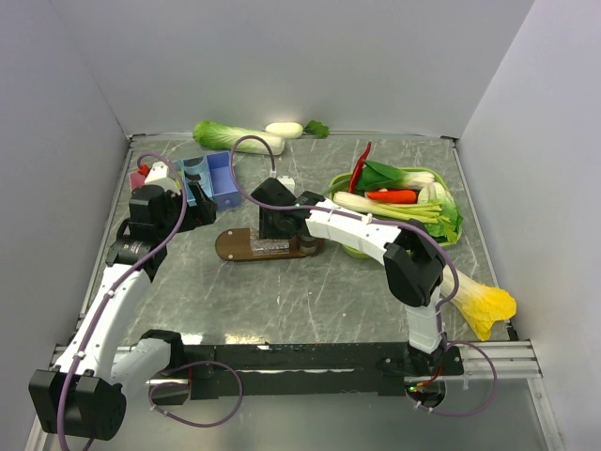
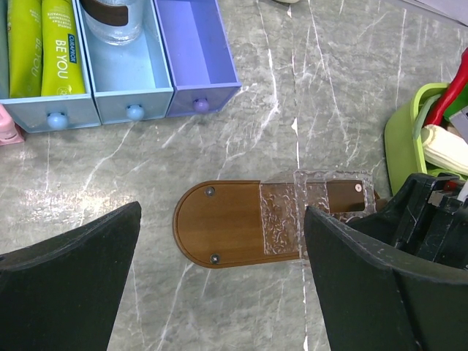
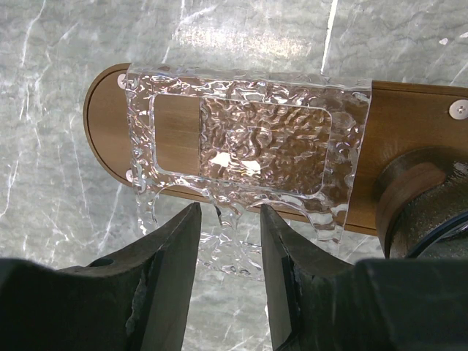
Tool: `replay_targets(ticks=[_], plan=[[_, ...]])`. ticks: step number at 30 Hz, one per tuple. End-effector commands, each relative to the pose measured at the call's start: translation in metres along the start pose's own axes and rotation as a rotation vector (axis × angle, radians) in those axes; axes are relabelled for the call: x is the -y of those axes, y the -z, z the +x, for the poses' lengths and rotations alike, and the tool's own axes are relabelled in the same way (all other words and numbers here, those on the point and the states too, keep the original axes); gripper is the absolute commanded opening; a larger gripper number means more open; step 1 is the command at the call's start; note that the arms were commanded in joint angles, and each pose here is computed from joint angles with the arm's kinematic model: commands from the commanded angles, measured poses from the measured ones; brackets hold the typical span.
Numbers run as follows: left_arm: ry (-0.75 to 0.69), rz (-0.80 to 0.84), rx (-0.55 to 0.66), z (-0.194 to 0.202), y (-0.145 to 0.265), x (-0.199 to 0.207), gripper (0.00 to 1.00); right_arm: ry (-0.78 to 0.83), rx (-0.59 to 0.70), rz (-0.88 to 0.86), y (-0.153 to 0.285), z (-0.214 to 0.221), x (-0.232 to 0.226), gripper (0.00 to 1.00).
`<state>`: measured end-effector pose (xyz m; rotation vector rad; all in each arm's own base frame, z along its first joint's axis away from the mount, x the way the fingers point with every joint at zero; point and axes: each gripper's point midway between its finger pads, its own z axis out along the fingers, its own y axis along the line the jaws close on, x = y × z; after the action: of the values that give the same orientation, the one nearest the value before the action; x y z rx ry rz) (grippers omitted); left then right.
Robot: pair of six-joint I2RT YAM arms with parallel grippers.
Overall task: Prepare toiletry sets of a toothbrush and toothpaste on the tray
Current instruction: Place the toothpaste holder on the tray.
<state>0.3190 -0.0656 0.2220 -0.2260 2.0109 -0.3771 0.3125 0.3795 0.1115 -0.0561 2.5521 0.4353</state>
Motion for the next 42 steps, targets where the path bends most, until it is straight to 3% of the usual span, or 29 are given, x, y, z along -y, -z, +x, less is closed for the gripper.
replay_targets(ticks=[1, 42], plan=[[-0.01, 0.014, 0.012, -0.004, 0.001, 0.002, 0.97, -0.015, 0.042, -0.017, 0.011, -0.013, -0.003, 0.46], [-0.018, -0.001, 0.031, -0.008, 0.005, 0.0, 0.97, -0.063, 0.148, -0.169, 0.066, -0.033, -0.017, 0.49]])
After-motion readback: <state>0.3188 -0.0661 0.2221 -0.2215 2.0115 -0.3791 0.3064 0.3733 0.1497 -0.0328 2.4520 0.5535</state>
